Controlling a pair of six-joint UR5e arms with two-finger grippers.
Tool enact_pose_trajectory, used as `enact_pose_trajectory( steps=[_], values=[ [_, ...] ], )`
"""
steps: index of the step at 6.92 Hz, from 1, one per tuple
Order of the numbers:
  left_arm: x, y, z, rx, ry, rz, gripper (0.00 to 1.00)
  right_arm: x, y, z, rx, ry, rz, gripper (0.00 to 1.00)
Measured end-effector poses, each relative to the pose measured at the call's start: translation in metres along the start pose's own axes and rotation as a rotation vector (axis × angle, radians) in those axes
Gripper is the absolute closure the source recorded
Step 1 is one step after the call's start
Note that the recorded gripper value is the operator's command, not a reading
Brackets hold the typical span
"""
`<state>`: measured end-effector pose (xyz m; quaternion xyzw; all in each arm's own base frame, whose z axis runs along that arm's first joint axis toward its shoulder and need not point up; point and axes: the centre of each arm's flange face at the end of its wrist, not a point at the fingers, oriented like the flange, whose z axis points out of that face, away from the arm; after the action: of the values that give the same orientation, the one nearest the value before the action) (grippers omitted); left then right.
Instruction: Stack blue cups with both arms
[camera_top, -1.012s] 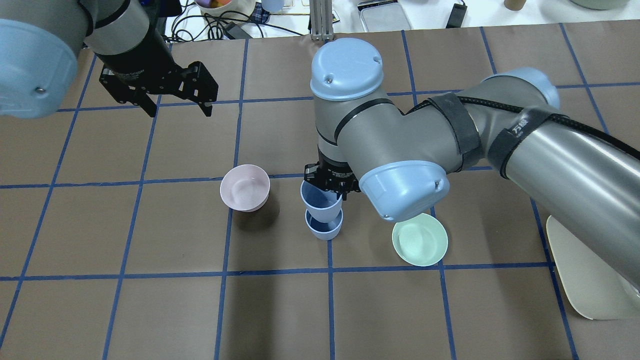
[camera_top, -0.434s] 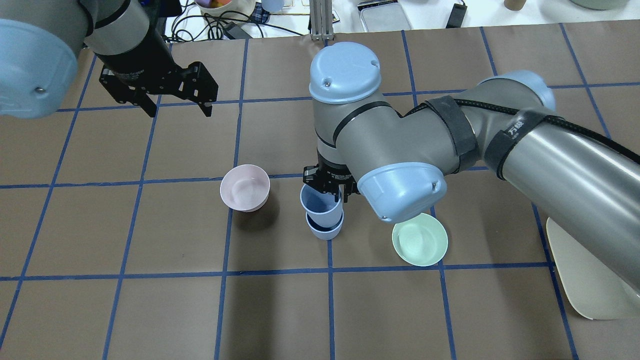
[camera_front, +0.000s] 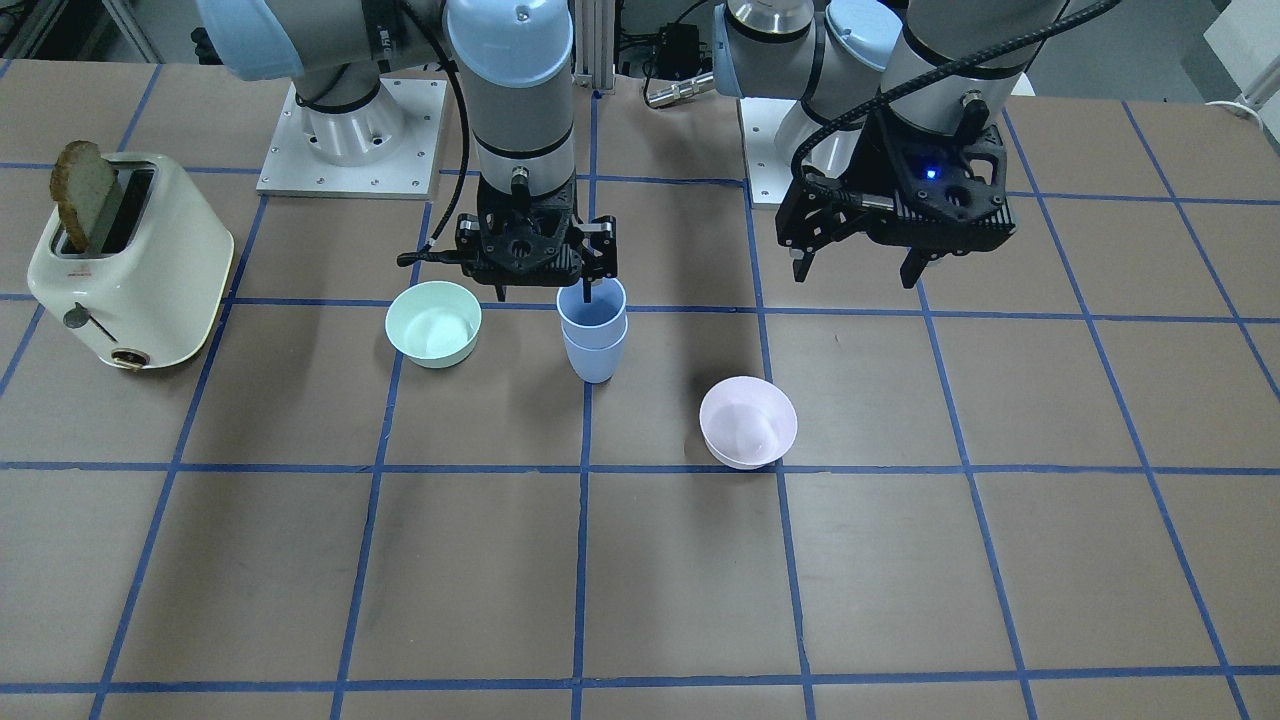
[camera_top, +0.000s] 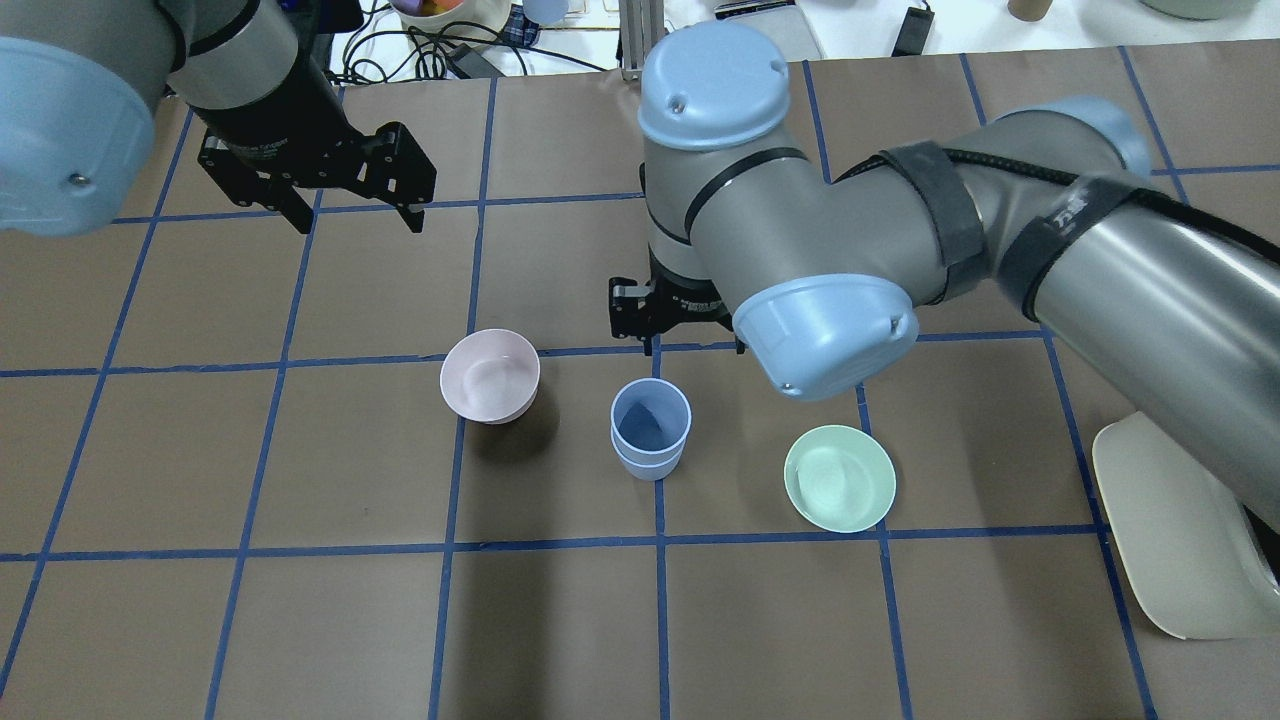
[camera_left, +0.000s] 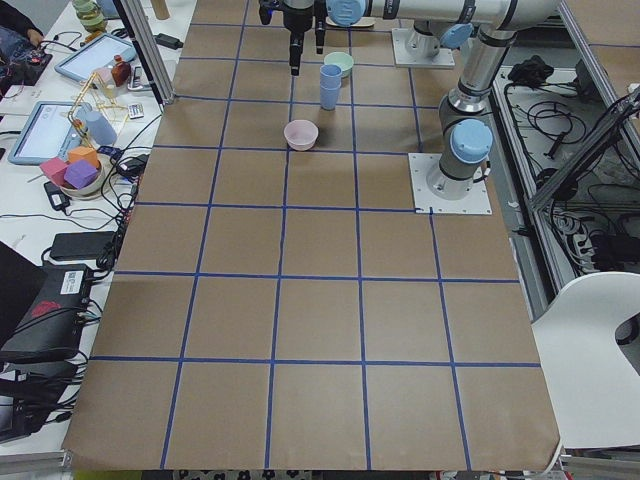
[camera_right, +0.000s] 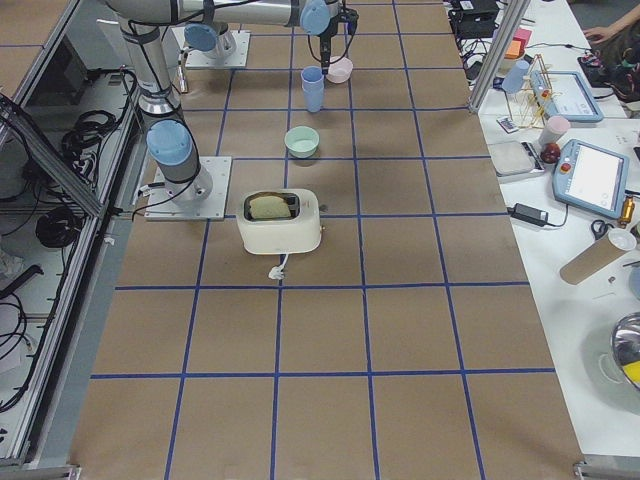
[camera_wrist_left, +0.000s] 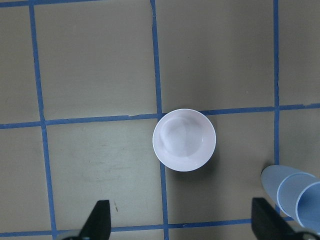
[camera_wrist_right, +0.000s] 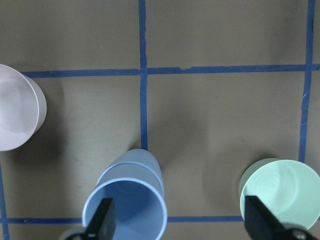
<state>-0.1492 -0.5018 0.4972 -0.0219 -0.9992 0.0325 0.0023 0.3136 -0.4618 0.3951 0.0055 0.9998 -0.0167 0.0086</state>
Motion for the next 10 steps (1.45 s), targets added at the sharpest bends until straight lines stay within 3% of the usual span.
enact_pose_trajectory(
  steps=[3, 5, 7, 10],
  values=[
    [0.0, 0.0, 0.0, 0.0, 0.0, 0.0, 0.0, 0.124, -0.08, -0.069, 0.03, 0.008, -0.019, 0.0],
    [0.0, 0.0, 0.0, 0.0, 0.0, 0.0, 0.0, 0.169, -0.099, -0.116, 0.088, 0.01, -0.055, 0.0],
    [0.0, 0.0, 0.0, 0.001, 0.0, 0.0, 0.0, 0.178, -0.098, -0.122, 0.089, 0.026, -0.116, 0.0],
    [0.0, 0.001, -0.001, -0.002, 0.001, 0.001, 0.0, 0.189, -0.098, -0.122, 0.071, 0.034, -0.096, 0.0]
  ],
)
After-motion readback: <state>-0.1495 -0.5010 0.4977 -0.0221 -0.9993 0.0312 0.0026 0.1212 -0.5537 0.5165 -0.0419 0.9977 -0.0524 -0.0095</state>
